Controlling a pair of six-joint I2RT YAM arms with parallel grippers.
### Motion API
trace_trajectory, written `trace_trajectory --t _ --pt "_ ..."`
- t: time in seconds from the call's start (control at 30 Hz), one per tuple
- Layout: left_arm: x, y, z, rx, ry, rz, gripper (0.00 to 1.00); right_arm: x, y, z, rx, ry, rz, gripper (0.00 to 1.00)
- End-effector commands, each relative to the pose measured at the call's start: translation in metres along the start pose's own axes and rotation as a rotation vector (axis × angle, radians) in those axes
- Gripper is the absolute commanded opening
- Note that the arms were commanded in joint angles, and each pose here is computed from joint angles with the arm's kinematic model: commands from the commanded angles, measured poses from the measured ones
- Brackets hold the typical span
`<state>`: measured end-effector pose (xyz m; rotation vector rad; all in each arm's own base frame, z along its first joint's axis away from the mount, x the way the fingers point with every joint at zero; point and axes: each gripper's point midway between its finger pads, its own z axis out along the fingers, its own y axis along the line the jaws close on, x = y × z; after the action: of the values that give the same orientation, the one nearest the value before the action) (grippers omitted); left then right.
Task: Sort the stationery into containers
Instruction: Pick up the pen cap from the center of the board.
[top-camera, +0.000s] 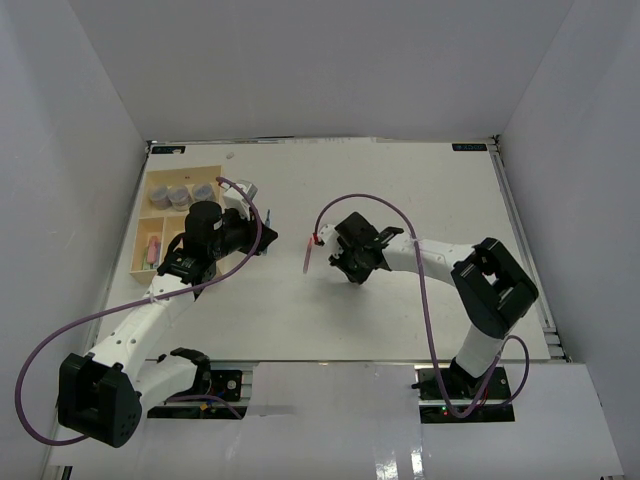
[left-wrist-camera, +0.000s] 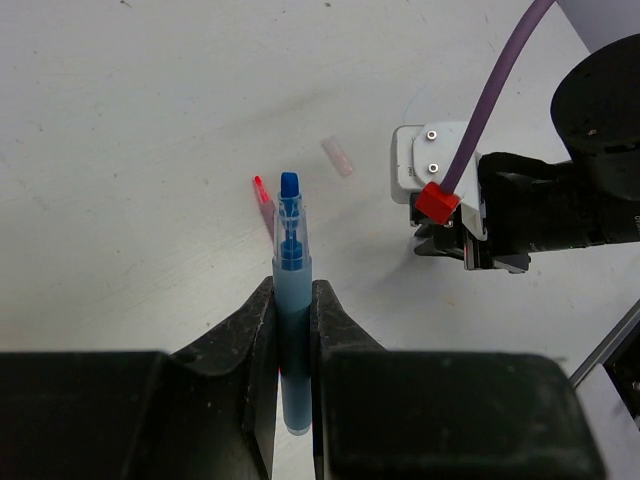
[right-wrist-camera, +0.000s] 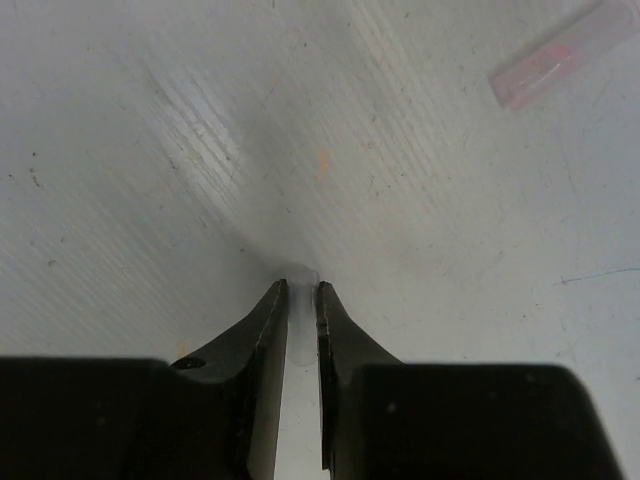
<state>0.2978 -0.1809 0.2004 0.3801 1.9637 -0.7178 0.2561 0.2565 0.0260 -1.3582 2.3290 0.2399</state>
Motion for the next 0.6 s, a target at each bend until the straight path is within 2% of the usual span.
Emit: trace_trajectory --t 0.0,0.13,0.27,0.37,0.57 --pt "-0.015 0.000 -0.005 -0.015 -0.037 0.011 0.00 -0.003 0.006 0.002 -0.051 0.014 -0.079 0.16" --pt "-0.015 -0.001 -0.005 -0.012 -0.037 0.013 0.00 0.003 0.006 0.007 -0.046 0.054 -0.102 0.30" --pt "-0.015 -0.001 -0.005 -0.009 -0.036 0.011 0.00 0.003 0.007 0.005 -0.043 0.050 -0.105 0.52" --pt "-0.015 -0.001 -0.005 -0.009 -0.036 0.013 0.00 0.000 0.006 -0.002 -0.034 0.032 -0.094 0.62" --pt "-0.013 -0.001 -0.005 -0.006 -0.033 0.010 0.00 -0.004 -0.007 -0.020 0.058 -0.001 -0.062 0.64"
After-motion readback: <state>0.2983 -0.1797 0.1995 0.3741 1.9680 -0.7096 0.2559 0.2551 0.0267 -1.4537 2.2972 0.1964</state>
